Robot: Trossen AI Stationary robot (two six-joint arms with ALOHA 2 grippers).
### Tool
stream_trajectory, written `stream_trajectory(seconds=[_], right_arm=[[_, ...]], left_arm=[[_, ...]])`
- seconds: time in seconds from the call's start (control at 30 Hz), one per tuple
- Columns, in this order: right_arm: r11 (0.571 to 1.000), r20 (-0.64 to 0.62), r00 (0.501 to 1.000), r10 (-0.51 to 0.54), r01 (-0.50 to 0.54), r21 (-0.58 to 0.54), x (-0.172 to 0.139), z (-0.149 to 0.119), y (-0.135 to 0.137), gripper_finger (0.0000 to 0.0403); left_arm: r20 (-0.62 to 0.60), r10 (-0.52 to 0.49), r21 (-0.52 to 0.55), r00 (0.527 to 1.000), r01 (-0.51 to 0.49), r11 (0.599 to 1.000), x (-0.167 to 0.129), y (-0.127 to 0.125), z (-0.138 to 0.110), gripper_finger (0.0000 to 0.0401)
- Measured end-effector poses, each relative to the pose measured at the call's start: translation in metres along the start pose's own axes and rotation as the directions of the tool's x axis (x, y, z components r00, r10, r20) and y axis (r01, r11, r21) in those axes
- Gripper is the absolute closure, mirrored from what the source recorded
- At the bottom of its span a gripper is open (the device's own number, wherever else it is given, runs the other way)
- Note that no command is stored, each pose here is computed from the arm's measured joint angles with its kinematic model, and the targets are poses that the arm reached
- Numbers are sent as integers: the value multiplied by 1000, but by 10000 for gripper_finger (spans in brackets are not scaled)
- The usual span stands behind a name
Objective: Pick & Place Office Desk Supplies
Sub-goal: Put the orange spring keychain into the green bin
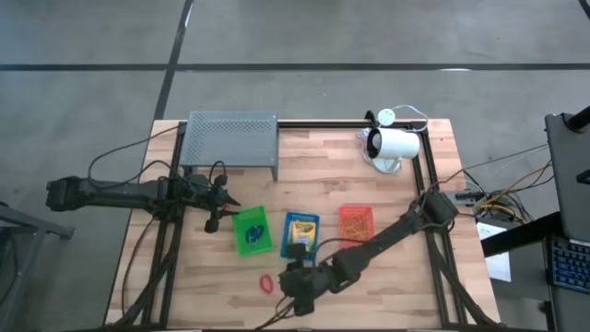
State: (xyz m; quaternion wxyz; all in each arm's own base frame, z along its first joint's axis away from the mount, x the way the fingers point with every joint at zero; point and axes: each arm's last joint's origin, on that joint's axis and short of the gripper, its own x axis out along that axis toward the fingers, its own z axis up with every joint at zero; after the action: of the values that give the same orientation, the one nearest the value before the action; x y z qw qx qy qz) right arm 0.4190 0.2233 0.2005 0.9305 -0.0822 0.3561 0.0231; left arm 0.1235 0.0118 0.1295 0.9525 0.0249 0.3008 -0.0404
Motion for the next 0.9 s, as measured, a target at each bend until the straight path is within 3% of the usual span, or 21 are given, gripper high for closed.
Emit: stream_trajectory(seconds=[0.33, 0.57, 0.77, 0.9], right_arm=[[999, 72, 997, 39, -40, 9, 3, -20, 20, 326], [974, 203, 977, 73, -26, -224, 14, -43, 24, 326], [971, 424, 886, 188, -103, -216, 19, -67, 19, 326], [960, 447, 871, 205, -91, -264, 22, -80, 9, 326]], left_arm=[[0, 0, 0, 1000, 0, 1000, 0, 0, 0, 263], [0, 0, 0, 1000, 0, 1000, 0, 0, 0, 263], [0, 0, 0, 1000, 0, 1000, 0, 0, 0, 263], [0, 0, 0, 1000, 0, 1000, 0, 0, 0, 263]])
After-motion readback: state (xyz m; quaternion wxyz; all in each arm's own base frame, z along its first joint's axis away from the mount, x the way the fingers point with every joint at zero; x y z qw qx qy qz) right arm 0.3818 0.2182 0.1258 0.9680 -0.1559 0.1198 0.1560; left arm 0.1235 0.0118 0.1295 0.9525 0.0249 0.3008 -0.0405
